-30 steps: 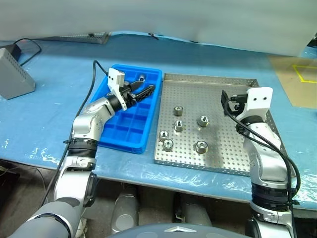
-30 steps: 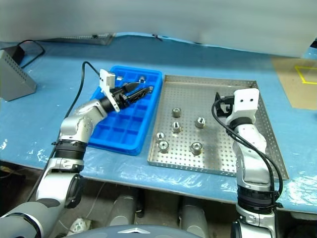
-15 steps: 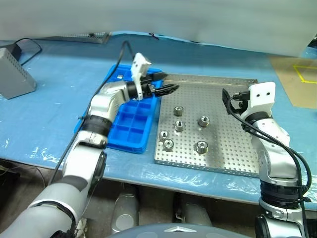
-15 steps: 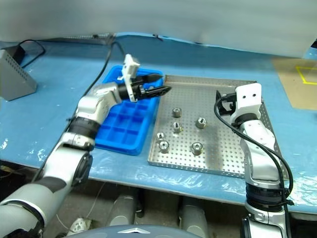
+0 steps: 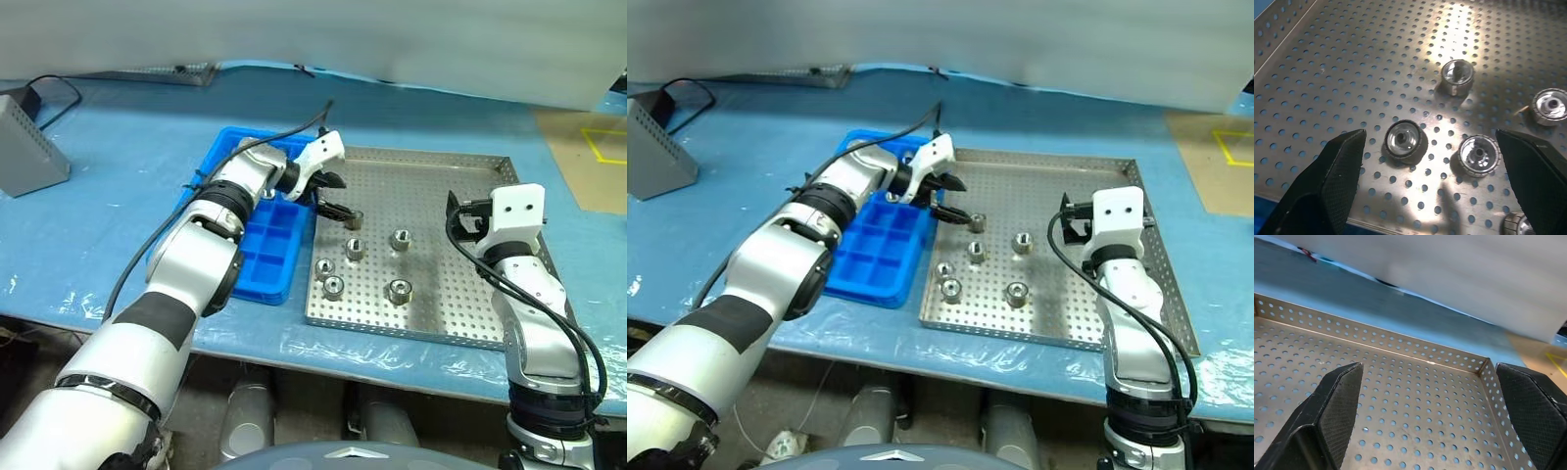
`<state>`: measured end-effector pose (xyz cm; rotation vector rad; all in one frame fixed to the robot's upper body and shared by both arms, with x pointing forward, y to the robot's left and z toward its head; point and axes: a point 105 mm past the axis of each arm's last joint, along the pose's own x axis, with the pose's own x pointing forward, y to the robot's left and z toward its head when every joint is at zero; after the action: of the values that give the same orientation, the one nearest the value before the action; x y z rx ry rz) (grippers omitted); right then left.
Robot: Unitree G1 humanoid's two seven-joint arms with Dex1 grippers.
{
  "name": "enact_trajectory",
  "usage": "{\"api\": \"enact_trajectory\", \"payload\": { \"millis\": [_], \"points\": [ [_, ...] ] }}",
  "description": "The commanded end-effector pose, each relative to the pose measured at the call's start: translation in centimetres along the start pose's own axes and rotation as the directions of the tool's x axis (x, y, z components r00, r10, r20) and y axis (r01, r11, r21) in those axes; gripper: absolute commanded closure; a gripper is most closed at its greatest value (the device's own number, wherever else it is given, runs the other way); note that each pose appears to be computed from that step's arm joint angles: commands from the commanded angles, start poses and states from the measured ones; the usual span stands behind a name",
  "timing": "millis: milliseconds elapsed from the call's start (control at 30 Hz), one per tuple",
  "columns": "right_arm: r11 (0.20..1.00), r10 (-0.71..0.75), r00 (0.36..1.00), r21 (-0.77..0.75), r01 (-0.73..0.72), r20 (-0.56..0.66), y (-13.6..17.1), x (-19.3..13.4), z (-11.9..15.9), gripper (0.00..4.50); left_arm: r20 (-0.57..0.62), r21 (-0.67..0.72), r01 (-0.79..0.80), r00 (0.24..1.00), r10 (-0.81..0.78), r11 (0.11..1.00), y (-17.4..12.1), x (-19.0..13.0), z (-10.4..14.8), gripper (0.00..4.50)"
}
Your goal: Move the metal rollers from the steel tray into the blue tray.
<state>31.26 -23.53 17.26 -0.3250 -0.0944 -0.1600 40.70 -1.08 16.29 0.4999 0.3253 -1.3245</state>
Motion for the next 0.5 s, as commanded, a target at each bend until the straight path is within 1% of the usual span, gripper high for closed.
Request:
{"api": "enact_trajectory", "payload": {
  "millis": [33,133,233,333,400,500],
  "points": [
    [0.998,-0.055,0.997,-0.024,0.056,0.051,-0.7,-0.8,1.3,0.0,0.023,0.016,-0.121,0.992,0.12,0.993,0.6,1.4,1.0,0.02],
    [0.997,-0.075,0.996,-0.03,0.077,0.042,-1.0,-1.3,1.0,0.0,0.027,-0.031,-0.193,0.981,0.194,0.981,0.8,2.3,0.5,0.02],
    [0.994,-0.094,0.995,-0.049,0.095,0.03,-1.3,-1.7,0.6,0.0,-0.012,-0.095,-0.298,0.954,0.299,0.95,1.5,2.8,-1.0,0.02],
    [0.993,-0.103,0.994,-0.053,0.104,0.025,-1.3,-1.9,0.5,0.0,-0.029,-0.139,-0.309,0.951,0.308,0.941,1.4,2.9,-1.9,0.02],
    [0.993,-0.105,0.994,-0.055,0.106,0.02,-1.3,-2.0,0.3,0.0,-0.066,-0.159,-0.339,0.941,0.333,0.927,1.6,2.8,-3.0,0.02],
    [0.992,-0.115,0.993,-0.057,0.116,0.013,-1.4,-2.2,0.1,0.0,-0.096,-0.175,-0.337,0.941,0.324,0.925,1.2,3.0,-4.1,0.02]
  ]
}}
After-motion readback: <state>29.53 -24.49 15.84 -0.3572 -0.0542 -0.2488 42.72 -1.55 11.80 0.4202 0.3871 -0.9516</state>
